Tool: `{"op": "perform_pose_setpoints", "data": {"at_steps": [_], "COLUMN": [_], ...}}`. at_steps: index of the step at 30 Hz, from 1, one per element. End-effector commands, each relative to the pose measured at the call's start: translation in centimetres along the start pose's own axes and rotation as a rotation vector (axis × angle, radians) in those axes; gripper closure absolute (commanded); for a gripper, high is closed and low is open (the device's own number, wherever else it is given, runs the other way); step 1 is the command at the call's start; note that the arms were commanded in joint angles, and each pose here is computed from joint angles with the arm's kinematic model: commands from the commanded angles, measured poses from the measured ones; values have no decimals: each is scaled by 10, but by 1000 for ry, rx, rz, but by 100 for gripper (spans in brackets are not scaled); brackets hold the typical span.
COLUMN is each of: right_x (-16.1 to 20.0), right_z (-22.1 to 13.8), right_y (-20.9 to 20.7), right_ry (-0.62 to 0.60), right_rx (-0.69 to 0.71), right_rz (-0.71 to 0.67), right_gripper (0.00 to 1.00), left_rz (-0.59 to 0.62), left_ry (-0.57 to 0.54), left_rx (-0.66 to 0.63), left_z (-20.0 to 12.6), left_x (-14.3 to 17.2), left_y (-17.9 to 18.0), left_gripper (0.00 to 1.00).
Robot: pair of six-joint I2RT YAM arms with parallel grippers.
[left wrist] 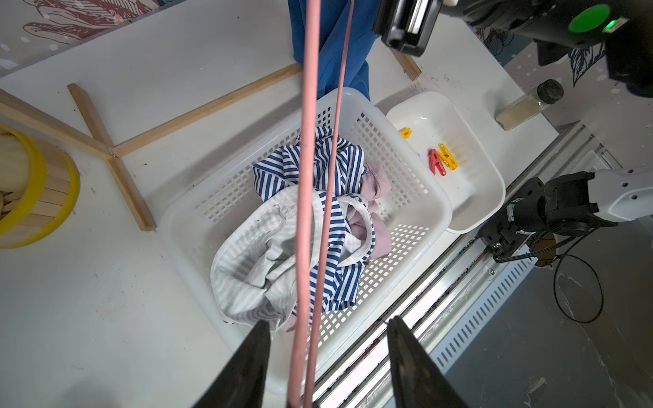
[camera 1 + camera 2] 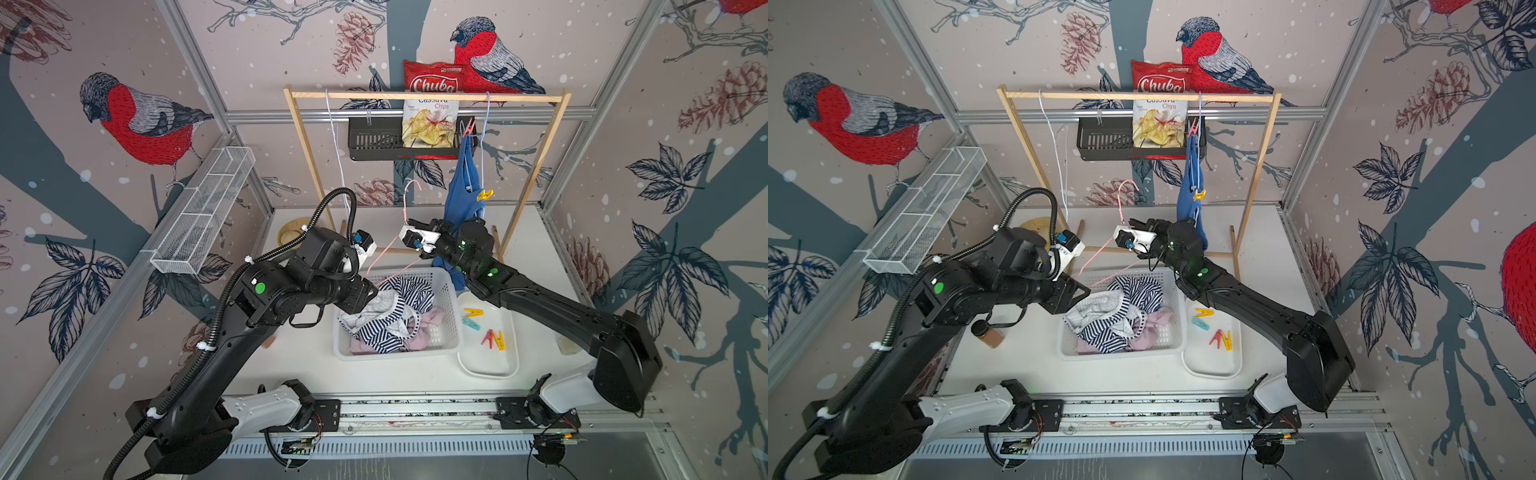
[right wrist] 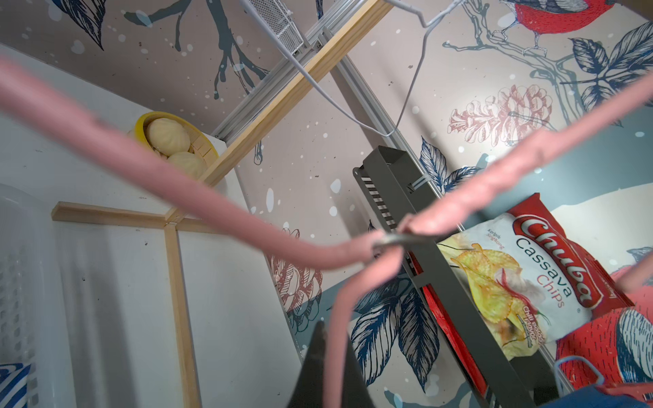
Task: Remove the clothespins securing tank tops to the hanger
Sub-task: Place the hanger on the clothesline.
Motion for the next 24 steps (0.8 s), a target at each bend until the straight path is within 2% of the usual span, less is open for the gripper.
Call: {"op": "perform_pose_setpoints", "data": {"at_steps": [1,4,5,7,9,12,14,18,19,22,23,24], "right_x": [-5,-3,-2,-3,-3,-4,-5,-8,-9,-18,-22,-25], "right_z": [-3,-5,-4,-5,-5,-6,-6,-7,-8,-16,-20,-24], "right_y": [-11,-12,-11,-13,-16,-21,-23,-29,-32,-42,-48,-52], "right_ry": [-30,-22,-19,-17,-15,-22,-31,-49,-60,-108,-129,-146], "right_rx": [27,28,28,36,51,73,86,119,129,157,169,178], "right_rz": [-17,-20,-20,-19,-12,4,23,59,76,157,199,235], "right_gripper": [100,100,100,99,93,72,41,26,19,8,1,0], "left_rz": [-31,-32,-30,-25,-33,-58,-76,-97,-100,-87,-87,-85], "left_ry": [2,-22,-29,-32,-47,-103,-163,-300,-326,-373,-391,-405], "left_rx": [-14,2,7,30,31,-15,-22,-31,-46,-104,-138,-164], "left_z": [-1,-4,-5,-5,-6,-11,-21,-47,-53,-62,-64,-65], "left_x": [4,1,0,-2,-4,-8,-12,-21,-23,-27,-29,-31], "left_y": [3,1,0,-3,-4,3,4,6,8,15,18,21], "left_gripper": [61,84,89,94,98,100,100,100,100,100,100,100]}}
Point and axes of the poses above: each gripper's point midway between its finger pads, its own z axis out along the fingers, its own y axis along the line the jaws close on, x = y × z, the point moved 5 cm from there along -z, back along the fingers, and after that the axes turned 10 degrees about -z, right-handed, at the moved point
